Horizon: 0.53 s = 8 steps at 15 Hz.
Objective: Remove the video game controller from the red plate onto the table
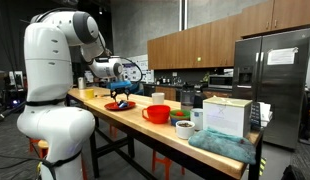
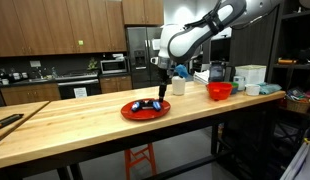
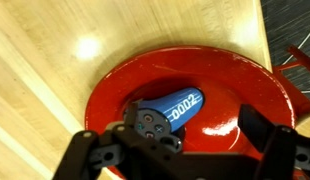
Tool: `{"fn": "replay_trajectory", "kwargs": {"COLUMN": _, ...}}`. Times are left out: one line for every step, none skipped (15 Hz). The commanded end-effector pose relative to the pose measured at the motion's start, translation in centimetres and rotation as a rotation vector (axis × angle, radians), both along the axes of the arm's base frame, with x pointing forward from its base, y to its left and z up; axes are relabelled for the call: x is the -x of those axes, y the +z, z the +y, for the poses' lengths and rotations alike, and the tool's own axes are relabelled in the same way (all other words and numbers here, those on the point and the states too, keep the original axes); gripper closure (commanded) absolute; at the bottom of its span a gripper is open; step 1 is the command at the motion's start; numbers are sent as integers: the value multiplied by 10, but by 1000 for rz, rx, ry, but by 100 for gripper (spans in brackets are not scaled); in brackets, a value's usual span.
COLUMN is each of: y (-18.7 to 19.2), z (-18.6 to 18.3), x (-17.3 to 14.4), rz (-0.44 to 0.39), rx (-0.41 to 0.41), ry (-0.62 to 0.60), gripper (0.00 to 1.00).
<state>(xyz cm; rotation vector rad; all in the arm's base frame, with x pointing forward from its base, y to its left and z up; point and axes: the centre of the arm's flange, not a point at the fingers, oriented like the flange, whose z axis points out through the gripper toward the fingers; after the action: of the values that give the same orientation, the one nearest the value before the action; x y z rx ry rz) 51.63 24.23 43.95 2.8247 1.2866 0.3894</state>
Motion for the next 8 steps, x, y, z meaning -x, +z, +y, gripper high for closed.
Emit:
{"fn": "replay_trajectory", "kwargs": {"y": 5, "z": -2, "x": -9, "rz": -28, "rx": -19, "ry": -21, "gripper": 0}}
{"fn": "replay_trajectory", "kwargs": {"y": 5, "z": 1, "x": -9, "rz": -24, "rx": -41, "ry": -18, "gripper": 0}}
{"fn": "replay_trajectory", "kwargs": {"y": 4, "z": 7, "x": -10, "rz": -27, "rx": -67, "ry": -14, "gripper": 0}}
{"fn": "replay_trajectory", "kwargs": {"y": 4, "z": 12, "x": -10, "rz": -31, "rx": -91, "ry": -14, "gripper": 0}}
{"fn": "replay_trajectory", "kwargs": {"y": 3, "z": 19, "x": -11, "rz": -42, "rx": -121, "ry": -11, "gripper": 0}}
{"fn": "replay_trajectory", "kwargs": {"y": 1, "z": 26, "x": -12, "rz": -53, "rx": -149, "ry": -6, "gripper": 0}}
{"fn": "replay_trajectory", "kwargs": {"y": 0, "z": 33, "x": -12, "rz": -66, "rx": -172, "ry": 2, "gripper": 0}}
{"fn": "replay_trajectory", "kwargs": {"y": -1, "z": 40, "x": -13, "rz": -77, "rx": -189, "ry": 15, "gripper": 0}}
